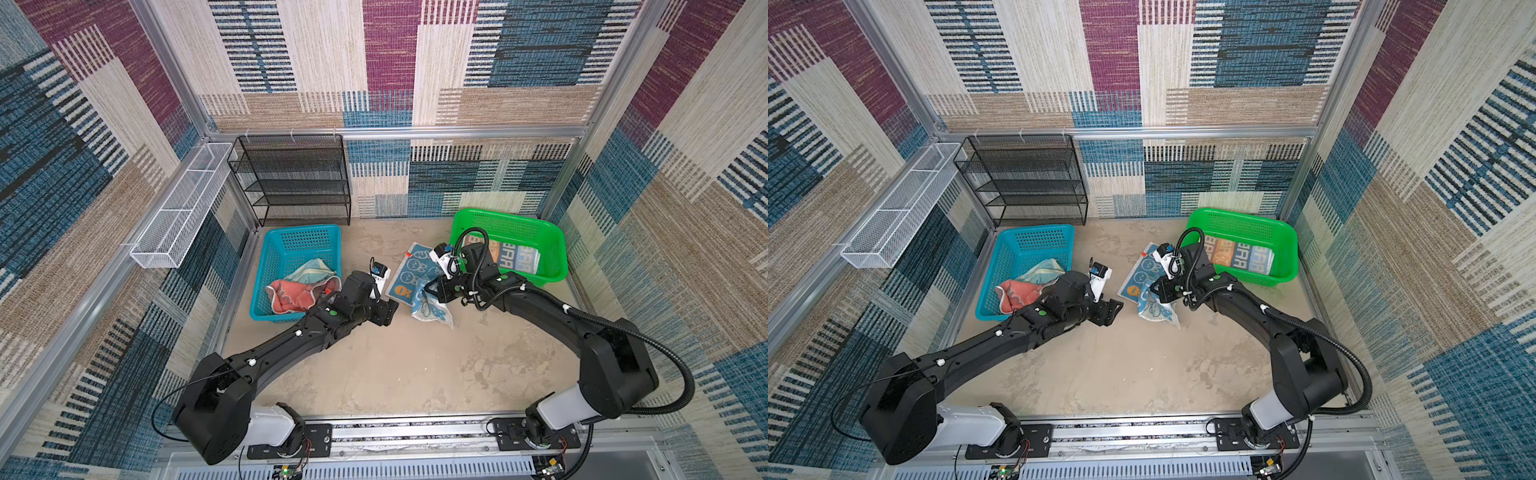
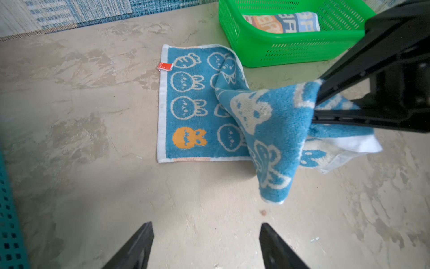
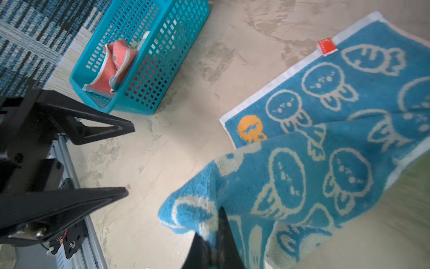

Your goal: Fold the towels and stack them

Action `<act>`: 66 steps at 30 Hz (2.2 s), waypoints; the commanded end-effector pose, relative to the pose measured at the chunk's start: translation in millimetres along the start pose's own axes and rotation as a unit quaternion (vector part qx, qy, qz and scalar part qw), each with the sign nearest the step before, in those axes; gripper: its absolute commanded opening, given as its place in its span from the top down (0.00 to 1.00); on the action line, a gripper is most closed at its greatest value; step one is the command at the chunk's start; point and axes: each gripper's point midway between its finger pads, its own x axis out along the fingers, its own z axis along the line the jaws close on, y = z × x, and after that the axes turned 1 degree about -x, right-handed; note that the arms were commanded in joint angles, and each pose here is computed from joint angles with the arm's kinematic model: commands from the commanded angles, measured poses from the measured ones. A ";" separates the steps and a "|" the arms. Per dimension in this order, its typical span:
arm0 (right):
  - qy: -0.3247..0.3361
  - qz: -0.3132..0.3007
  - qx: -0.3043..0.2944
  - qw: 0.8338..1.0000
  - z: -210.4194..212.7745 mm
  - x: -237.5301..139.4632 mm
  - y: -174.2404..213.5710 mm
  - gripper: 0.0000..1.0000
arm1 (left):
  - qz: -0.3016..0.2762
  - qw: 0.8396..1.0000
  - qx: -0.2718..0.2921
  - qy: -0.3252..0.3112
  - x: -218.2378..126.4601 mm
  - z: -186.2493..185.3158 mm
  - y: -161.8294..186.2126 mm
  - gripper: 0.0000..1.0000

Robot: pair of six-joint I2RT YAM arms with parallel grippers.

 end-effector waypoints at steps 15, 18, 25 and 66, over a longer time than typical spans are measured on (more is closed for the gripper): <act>-0.015 -0.001 -0.014 1.000 -4.7 23.4 -17.9 0.92 | -0.048 0.997 0.062 0.022 52.5 -28.7 -12.9 0.21; -0.006 0.000 -0.016 1.000 -6.6 20.6 -14.3 0.90 | -0.026 0.998 0.055 0.023 66.1 -30.2 -13.8 0.33; 0.032 0.013 -0.018 0.999 -20.3 20.0 -4.3 0.82 | 0.016 0.998 0.048 0.028 82.4 -31.1 -5.4 0.79; 0.208 -0.134 -0.391 0.886 3.2 -30.1 13.2 0.34 | 0.178 0.956 -0.074 0.219 23.9 -32.7 -33.4 1.00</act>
